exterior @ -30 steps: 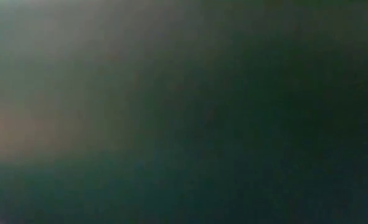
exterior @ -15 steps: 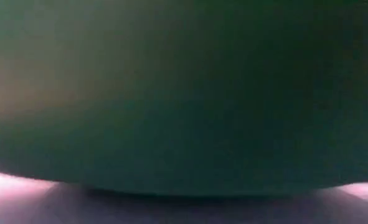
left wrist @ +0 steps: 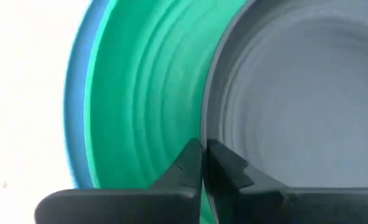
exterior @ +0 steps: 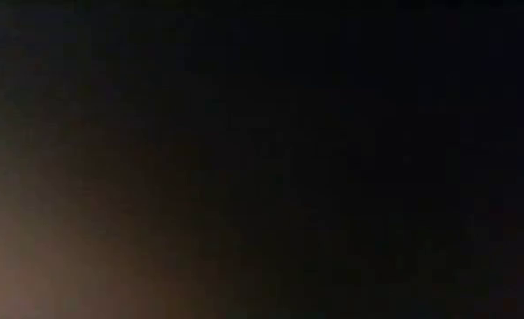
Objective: Sort dishes
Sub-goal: Put the black plate into the dish rack
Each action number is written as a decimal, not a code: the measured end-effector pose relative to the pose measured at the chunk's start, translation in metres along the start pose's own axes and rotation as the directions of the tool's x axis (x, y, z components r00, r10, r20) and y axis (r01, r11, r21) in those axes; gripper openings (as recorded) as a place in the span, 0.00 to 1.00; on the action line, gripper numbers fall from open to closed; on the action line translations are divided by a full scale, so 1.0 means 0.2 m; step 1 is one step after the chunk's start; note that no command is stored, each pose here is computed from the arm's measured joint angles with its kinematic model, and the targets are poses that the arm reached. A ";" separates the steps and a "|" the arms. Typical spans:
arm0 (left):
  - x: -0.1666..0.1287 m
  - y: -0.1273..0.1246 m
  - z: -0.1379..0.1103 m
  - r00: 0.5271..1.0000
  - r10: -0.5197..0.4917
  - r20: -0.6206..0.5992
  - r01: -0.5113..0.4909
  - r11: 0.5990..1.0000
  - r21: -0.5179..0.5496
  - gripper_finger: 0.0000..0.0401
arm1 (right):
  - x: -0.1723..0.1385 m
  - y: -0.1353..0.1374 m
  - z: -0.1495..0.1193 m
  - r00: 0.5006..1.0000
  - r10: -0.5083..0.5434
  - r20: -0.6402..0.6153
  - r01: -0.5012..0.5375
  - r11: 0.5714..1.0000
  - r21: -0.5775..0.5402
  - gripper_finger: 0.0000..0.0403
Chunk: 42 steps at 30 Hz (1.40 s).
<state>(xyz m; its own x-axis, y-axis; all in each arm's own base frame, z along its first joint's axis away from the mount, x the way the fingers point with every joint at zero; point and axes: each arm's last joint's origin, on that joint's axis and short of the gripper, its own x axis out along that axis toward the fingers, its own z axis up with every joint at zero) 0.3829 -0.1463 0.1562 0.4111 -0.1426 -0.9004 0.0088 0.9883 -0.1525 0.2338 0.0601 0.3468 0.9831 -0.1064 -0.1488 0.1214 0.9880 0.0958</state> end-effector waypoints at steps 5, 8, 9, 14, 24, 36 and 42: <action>-0.03 -0.01 0.02 1.000 -0.001 -0.011 0.001 0.999 0.039 0.03 | 0.00 0.00 0.00 1.000 -0.009 0.004 0.009 1.000 0.003 0.00; -0.08 -0.02 0.05 1.000 0.007 0.020 -0.009 0.997 0.077 0.03 | 0.00 0.00 0.00 0.999 -0.037 0.009 0.037 0.999 0.007 0.00; -0.12 -0.02 0.06 0.999 0.013 0.038 -0.017 0.996 0.092 0.03 | 0.00 0.00 0.00 0.999 -0.037 0.009 0.037 0.999 0.007 0.00; -0.29 -0.02 0.10 0.989 0.089 0.122 -0.109 0.979 0.170 0.03 | -0.01 0.01 0.00 0.999 -0.030 0.009 0.030 1.000 -0.003 0.00; -0.91 0.02 0.14 0.787 0.362 0.499 -0.493 0.856 0.157 0.03 | -0.01 0.01 0.01 0.999 -0.027 0.027 0.029 0.997 -0.073 0.00; -1.37 0.12 0.07 0.360 0.727 0.584 -0.800 0.563 -0.207 0.03 | -0.03 0.02 0.15 0.953 -0.004 0.302 0.049 0.988 -0.143 0.05; -1.33 0.13 0.09 0.316 0.774 0.548 -0.851 0.487 -0.197 0.03 | -0.03 0.00 0.15 0.949 -0.092 0.301 0.136 0.982 -0.129 0.25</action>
<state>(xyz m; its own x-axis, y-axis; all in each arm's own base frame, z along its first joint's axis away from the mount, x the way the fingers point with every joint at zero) 0.2911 -0.0811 0.3985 0.6364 0.7502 -0.1797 -0.5253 0.5920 0.6112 0.2329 0.0572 0.3778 0.9632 -0.2252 0.1465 0.2350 0.9705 -0.0534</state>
